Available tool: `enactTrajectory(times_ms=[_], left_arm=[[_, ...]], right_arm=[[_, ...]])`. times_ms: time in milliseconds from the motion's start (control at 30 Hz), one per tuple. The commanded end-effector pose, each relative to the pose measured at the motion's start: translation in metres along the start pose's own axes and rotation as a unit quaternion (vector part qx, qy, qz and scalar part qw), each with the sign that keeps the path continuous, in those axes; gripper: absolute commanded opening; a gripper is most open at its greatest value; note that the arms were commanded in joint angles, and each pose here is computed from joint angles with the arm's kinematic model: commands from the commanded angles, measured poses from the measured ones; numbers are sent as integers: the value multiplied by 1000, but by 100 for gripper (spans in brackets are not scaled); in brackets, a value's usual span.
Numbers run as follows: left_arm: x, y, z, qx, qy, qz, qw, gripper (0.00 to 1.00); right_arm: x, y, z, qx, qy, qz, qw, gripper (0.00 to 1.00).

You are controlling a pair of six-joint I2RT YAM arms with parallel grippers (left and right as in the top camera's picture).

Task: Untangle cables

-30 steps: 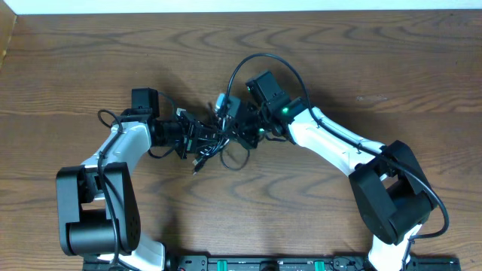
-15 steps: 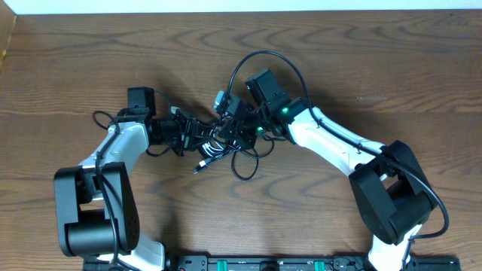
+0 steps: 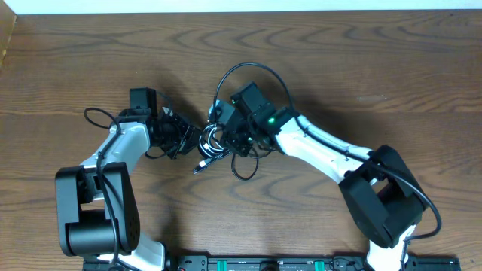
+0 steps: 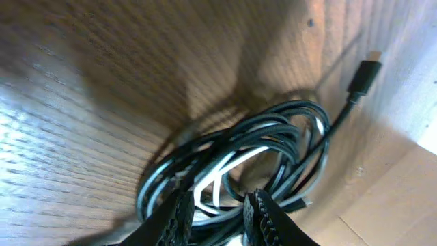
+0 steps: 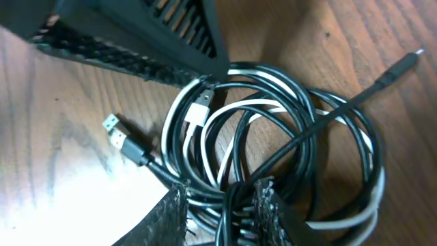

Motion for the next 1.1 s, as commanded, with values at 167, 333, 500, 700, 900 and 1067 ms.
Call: enactTrajectory(times_ms=[167,333,500,700,900,1067], left_arm=[[0,15,1,-44,-36,12,998,29],[6,12,6,-54,-34,23,998,30],[16,7,13,-61,-27,45,997,29],[19,-12,6,-36,-1,77,996,30],[18,-22,1,-34,-1,92,995,34],[29,-17,15,-55,20,98,993,35]], right_arm=[[10,-9,23,20,19,9,1000,29],[15,-10,31,19,28,13,999,19],[16,-17,30,38,27,55,997,1],[20,-29,26,51,25,129,990,1],[21,-35,24,57,20,190,980,1],[21,-36,24,60,19,199,978,1]])
Point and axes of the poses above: each gripper's point midway between its finger pads, its own z axis out along the fingers, its own y axis along the line the jaws close on, x = y × z, the point moved 9 cm from there along -z, back along the fingers, and after that the axes turned 3 degrees about -z, right-handed, at the moved point
